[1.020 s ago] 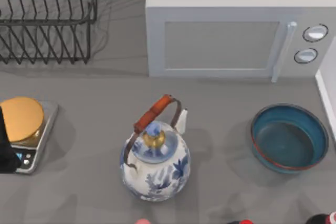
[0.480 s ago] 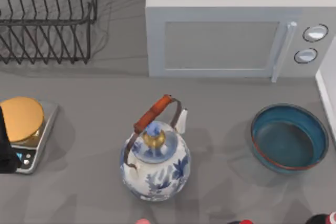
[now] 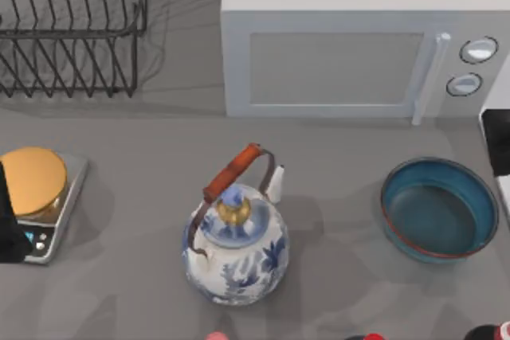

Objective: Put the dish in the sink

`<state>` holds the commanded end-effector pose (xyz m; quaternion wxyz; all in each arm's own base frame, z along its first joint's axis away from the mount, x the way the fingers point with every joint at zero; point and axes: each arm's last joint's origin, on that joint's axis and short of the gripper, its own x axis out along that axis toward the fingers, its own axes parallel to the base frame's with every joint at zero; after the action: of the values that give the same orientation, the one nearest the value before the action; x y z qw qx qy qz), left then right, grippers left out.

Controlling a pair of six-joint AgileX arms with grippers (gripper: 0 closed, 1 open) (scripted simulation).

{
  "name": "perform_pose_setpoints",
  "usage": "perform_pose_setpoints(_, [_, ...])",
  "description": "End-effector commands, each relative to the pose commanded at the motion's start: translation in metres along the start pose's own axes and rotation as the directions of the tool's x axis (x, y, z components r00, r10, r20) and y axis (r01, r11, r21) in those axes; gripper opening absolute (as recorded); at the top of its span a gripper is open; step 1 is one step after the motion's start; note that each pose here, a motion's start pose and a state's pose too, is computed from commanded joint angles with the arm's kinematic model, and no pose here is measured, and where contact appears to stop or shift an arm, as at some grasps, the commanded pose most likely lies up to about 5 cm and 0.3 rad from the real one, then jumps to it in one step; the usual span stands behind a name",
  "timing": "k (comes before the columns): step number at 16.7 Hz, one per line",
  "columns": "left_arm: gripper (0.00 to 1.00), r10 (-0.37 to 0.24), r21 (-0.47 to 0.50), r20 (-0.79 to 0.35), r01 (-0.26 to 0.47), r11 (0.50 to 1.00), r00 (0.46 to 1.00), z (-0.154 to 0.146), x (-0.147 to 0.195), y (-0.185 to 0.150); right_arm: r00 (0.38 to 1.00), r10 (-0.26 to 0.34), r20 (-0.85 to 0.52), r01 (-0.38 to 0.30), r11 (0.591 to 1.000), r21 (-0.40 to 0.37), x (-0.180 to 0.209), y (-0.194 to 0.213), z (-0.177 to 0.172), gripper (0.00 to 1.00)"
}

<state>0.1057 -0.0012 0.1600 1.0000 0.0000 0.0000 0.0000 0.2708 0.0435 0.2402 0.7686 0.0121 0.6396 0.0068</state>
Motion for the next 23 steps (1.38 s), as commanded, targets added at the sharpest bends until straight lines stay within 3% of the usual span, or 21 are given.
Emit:
perform_pose_setpoints(5, [1.0, 0.0, 0.0, 0.0, 0.0, 1.0, 1.0, 0.0, 0.0, 0.0, 0.985, -0.026, -0.17, 0.026, 1.0, 0.0, 0.018, 0.013, 0.034, 1.0])
perform_pose_setpoints(13, [1.0, 0.0, 0.0, 0.0, 0.0, 1.0, 1.0, 0.0, 0.0, 0.0, 0.983, -0.028, -0.183, 0.029, 1.0, 0.002, 0.023, 0.013, 0.036, 1.0])
perform_pose_setpoints(23, [1.0, 0.0, 0.0, 0.0, 0.0, 1.0, 1.0, 0.0, 0.0, 0.0, 0.983, -0.028, -0.181, 0.028, 1.0, 0.0, 0.116, 0.012, 0.019, 1.0])
